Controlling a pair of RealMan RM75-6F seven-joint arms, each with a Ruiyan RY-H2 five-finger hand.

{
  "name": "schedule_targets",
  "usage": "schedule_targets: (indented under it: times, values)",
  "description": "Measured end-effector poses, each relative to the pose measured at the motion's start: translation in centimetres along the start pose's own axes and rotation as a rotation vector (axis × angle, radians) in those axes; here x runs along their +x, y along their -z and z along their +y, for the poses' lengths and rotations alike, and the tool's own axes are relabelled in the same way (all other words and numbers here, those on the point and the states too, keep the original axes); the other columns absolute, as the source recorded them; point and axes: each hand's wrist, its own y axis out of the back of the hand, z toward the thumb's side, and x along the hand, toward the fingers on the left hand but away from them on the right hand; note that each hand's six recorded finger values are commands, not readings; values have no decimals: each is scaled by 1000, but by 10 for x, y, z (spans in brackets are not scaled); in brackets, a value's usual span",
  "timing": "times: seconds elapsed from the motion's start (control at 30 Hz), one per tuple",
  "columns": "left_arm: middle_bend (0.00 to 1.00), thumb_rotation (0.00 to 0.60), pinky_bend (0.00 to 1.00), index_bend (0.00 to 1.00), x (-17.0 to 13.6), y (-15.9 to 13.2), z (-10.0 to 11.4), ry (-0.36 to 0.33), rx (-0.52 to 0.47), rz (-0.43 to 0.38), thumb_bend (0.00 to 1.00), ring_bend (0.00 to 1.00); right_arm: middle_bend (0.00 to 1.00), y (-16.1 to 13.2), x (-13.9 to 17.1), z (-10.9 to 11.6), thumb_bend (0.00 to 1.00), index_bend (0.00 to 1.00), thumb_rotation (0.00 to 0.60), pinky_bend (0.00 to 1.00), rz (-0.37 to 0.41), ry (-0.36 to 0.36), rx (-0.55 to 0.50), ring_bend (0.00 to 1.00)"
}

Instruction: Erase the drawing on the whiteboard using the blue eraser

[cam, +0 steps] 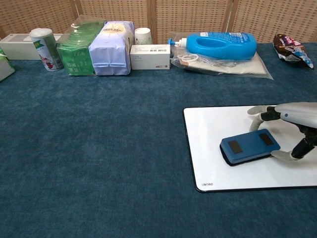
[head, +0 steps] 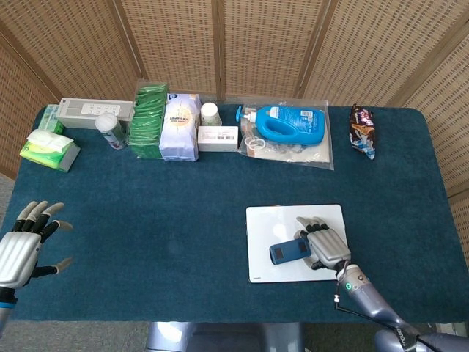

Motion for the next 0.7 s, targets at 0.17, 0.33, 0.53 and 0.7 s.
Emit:
schedule_targets:
  times: [0.17, 0.33, 0.53, 0.7]
  values:
    - [153, 600, 0, 370, 1, -2, 0, 0, 1, -5, 173, 84, 36, 13, 4, 1, 379, 616, 600, 0, -34, 16, 5, 0]
    - [153, 600, 0, 371, 3, -6, -1, 3, 2, -15, 173, 85, 36, 24, 8, 1, 378, 616, 600, 0, -58, 27, 5, 0]
    - [153, 600, 0, 371, 3, -6, -1, 2, 3, -15, 173, 85, 36, 41, 14, 5, 379, 616, 600, 0, -97, 43, 12, 0]
    - [153, 600, 0, 371, 3, -4, -1, 2, 1, -9, 173, 84, 36, 48, 15, 17, 378, 615, 600, 0, -118, 72, 12, 0]
